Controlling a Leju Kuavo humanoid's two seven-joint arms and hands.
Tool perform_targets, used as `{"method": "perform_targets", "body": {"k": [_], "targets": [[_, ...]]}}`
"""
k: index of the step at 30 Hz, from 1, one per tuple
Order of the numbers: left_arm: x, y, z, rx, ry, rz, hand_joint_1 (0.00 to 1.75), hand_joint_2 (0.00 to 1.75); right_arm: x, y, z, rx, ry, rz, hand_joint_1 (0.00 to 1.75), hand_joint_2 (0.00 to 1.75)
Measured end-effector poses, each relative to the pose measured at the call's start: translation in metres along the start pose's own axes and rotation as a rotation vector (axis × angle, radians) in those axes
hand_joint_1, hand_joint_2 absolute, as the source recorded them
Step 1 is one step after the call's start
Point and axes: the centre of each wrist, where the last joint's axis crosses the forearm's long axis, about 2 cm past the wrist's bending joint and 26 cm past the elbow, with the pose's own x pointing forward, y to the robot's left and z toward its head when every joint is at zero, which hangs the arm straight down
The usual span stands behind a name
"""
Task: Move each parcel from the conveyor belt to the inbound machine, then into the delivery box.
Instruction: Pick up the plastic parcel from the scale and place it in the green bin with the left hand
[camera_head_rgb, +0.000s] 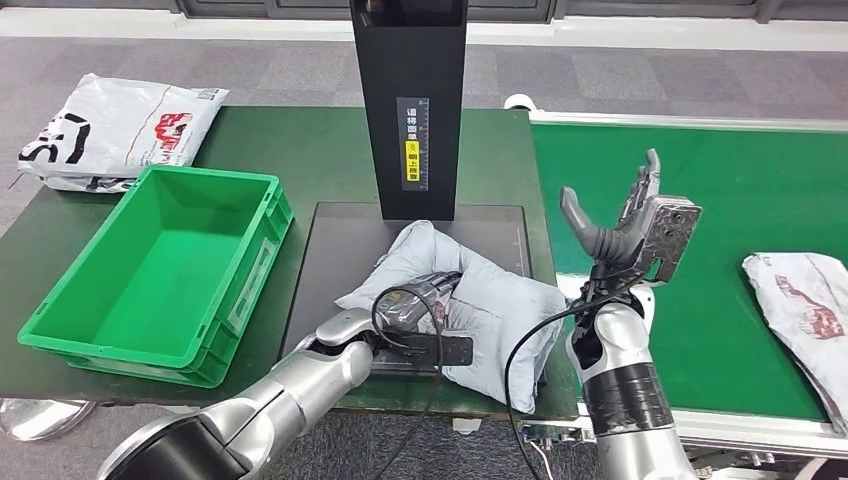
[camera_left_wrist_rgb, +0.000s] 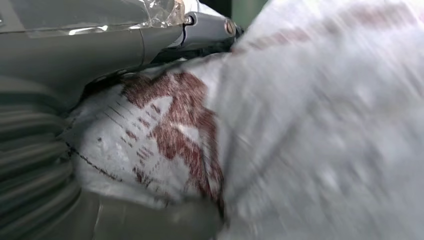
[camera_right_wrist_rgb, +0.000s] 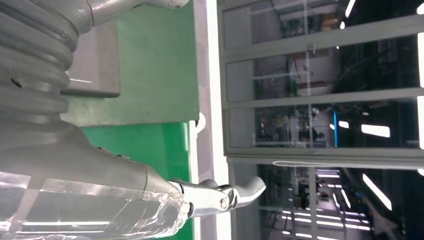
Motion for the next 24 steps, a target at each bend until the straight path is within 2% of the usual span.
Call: {"method": "perform_targets", "body": {"k": [7,12,19,24], "targets": [[0.0,0.011,-0.005,-0.03,0.025,-0.124,1.75,1.75,-0.002,-0.002,0.001,-0.001,-0.008,-0.014,0.0,1.75],[-0.003,0.015,-0.005,0.036,0.042,-0.141,1.75,1.75,-0.005,-0.003,0.007,-0.017,0.007,-0.017,0.0,1.75],[-0.016,0.032,-0.001,0.295,0.05,0.022,1.75,1.75,-0.018,-0.009,0.035,-0.058,0.061,-0.01,0.0,1.75],[-0.035,0.066,0.004,0.559,0.112,0.043,1.75,1.75,-0.024,-0.013,0.054,-0.086,0.087,0.005,0.0,1.75]]}}
